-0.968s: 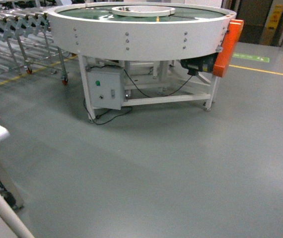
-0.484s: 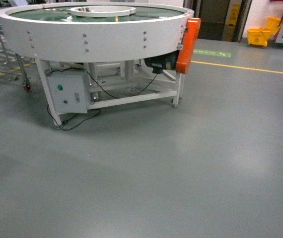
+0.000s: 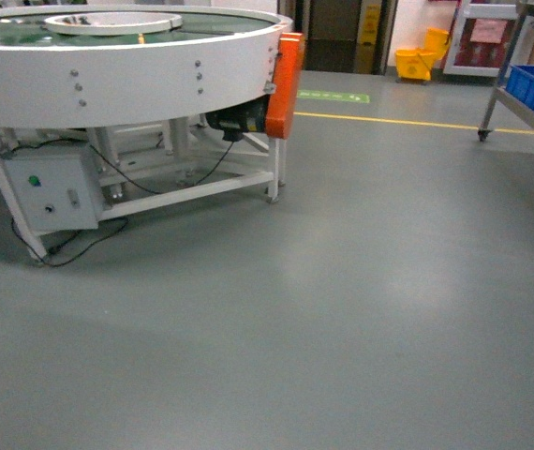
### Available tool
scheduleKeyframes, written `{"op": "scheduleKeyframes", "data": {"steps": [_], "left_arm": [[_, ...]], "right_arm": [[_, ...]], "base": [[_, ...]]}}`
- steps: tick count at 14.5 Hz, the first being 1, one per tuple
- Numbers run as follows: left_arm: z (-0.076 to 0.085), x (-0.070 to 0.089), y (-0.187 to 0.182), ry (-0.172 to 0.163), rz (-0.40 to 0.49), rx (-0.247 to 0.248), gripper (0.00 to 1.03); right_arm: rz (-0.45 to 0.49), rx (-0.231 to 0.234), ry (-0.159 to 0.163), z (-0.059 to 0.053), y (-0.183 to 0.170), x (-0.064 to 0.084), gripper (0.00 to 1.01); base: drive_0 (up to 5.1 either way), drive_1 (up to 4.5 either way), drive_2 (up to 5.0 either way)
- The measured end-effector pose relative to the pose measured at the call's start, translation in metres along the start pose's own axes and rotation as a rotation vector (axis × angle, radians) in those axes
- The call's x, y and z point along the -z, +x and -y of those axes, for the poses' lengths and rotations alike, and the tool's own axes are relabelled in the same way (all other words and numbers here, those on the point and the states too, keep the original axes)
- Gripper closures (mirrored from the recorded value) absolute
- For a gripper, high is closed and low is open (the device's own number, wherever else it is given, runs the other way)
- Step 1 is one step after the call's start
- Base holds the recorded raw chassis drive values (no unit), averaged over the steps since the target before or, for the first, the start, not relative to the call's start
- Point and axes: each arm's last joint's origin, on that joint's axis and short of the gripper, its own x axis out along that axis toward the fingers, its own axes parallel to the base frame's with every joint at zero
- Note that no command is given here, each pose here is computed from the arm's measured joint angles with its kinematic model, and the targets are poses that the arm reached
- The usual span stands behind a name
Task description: Pick red block from blue box to shelf
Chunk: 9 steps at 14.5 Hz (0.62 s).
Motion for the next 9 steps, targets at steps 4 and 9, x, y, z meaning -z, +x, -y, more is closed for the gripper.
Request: {"op": "scheduleKeyframes", "data": {"steps": [4,9], "left_arm": [[0.0000,0.0002,0.0000,0.000,-0.002,0.000,0.05],[0.0000,0.0004,0.0000,0.000,-0.005,0.000,0.05]], "right_arm": [[0.002,0.000,0.000,0.0000,0.0000,-0.0001,0.81],[0.002,0.000,0.000,0.0001,0.0000,-0.0002,0.81]], "base": [[-1.5,2.74,-5.8],[-1.7,2.54,-6.0]]}}
